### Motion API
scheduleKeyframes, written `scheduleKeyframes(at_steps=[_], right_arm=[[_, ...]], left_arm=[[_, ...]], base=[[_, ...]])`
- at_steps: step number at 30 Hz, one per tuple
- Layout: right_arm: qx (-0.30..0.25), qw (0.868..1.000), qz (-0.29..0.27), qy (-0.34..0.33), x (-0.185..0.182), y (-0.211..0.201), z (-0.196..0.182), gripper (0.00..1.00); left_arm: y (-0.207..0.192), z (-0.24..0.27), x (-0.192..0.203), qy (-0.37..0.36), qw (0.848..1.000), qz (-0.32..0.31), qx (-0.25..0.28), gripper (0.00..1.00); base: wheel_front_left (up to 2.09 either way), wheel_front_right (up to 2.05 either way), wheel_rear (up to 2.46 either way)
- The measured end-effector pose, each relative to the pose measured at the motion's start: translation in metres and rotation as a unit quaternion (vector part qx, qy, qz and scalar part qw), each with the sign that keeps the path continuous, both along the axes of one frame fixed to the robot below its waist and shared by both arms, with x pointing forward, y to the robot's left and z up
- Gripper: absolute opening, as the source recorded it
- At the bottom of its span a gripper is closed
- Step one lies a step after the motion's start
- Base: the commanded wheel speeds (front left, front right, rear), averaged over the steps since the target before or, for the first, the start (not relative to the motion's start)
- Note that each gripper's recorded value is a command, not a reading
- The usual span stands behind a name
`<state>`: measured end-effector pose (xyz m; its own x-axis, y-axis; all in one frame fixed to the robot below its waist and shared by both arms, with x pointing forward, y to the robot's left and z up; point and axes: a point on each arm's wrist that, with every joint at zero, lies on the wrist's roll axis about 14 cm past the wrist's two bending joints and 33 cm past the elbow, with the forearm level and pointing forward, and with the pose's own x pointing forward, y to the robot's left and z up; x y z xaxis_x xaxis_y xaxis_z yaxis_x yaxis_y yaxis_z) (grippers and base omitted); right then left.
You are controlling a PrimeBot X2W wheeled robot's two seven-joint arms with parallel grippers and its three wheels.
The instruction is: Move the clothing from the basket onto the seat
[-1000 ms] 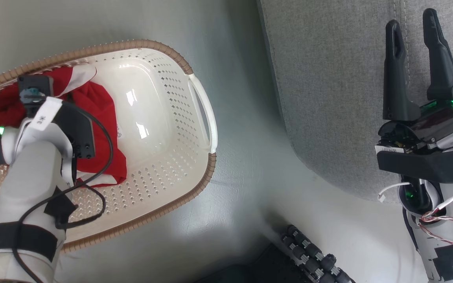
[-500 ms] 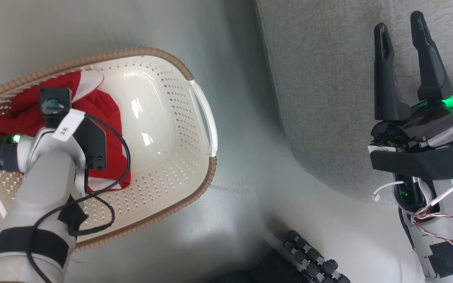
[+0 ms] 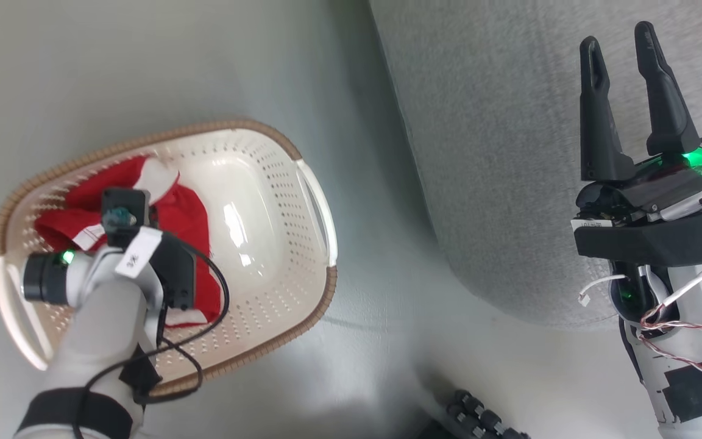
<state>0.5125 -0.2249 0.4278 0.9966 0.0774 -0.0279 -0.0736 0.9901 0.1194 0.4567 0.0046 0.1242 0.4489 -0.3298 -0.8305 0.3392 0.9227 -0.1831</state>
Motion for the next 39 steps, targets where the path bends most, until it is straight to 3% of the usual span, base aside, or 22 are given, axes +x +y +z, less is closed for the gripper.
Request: scheduleKeyframes(at_steps=[12,31,32,33,36,37,38,39], right_arm=[[-0.001,0.998,-0.001,-0.060,-0.008,-0.004,0.060,1.00],[0.028,0.994,0.007,-0.107,-0.041,0.010,0.110,1.00],[0.030,0.993,0.010,-0.110,-0.042,0.012,0.113,1.00],[0.032,0.993,0.012,-0.113,-0.044,0.014,0.116,1.00],[0.037,0.992,0.018,-0.122,-0.050,0.019,0.124,1.00],[0.039,0.991,0.020,-0.124,-0.053,0.021,0.126,1.00],[0.040,0.991,0.021,-0.125,-0.055,0.022,0.128,1.00],[0.041,0.991,0.023,-0.127,-0.057,0.024,0.130,1.00]], left_arm=[[0.004,0.069,0.005,-0.067,0.997,0.010,-0.045,0.00],[0.040,0.157,-0.007,-0.152,0.986,0.043,-0.057,0.02],[0.042,0.162,-0.008,-0.156,0.985,0.044,-0.058,0.21],[0.045,0.166,-0.010,-0.160,0.984,0.048,-0.058,0.33],[0.052,0.180,-0.014,-0.175,0.981,0.053,-0.059,0.50],[0.054,0.184,-0.015,-0.180,0.980,0.058,-0.060,0.91],[0.057,0.189,-0.017,-0.184,0.979,0.064,-0.062,1.00],[0.058,0.194,-0.018,-0.190,0.977,0.067,-0.066,1.00]], base=[[0.00,0.00,0.00],[0.00,0.00,0.00],[0.00,0.00,0.00],[0.00,0.00,0.00],[0.00,0.00,0.00],[0.00,0.00,0.00],[0.00,0.00,0.00],[0.00,0.00,0.00]])
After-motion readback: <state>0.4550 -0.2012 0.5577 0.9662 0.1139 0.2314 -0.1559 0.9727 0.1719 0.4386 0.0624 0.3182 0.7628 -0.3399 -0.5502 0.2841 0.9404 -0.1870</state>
